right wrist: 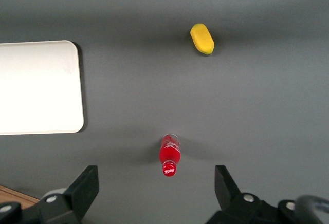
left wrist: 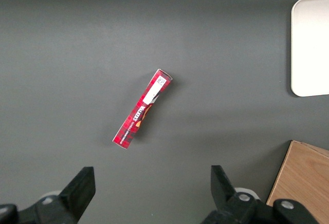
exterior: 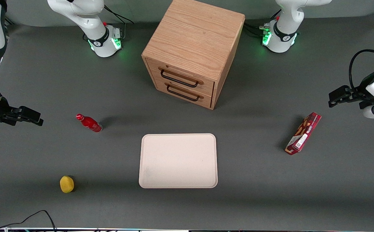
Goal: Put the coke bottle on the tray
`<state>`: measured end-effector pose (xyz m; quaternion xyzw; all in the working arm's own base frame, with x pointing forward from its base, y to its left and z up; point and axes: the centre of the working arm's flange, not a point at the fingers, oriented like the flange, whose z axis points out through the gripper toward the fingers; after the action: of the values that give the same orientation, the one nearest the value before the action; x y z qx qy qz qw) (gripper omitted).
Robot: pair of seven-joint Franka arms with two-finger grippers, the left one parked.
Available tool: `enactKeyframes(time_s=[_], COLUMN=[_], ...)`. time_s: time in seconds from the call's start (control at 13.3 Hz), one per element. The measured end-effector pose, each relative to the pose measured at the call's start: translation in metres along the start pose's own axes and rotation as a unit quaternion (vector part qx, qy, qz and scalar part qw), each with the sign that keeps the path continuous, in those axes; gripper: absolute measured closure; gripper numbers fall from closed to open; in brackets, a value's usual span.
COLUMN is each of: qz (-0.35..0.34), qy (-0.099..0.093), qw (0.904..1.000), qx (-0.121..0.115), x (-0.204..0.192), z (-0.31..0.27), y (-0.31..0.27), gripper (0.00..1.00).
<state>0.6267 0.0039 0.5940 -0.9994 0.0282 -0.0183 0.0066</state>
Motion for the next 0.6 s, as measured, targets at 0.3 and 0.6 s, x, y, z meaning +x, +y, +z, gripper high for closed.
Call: enactKeyframes(time_s=[0.3, 0.6], qz=[0.000, 0.000], qy=[-0.002, -0.005], qw=[1.0000, 1.0000], qx=[0.000, 0.000], x=[0.0007, 0.0008], z=[0.0021, 0.0044], y=[-0.0002, -0.0001], gripper=[0.00, 0.00])
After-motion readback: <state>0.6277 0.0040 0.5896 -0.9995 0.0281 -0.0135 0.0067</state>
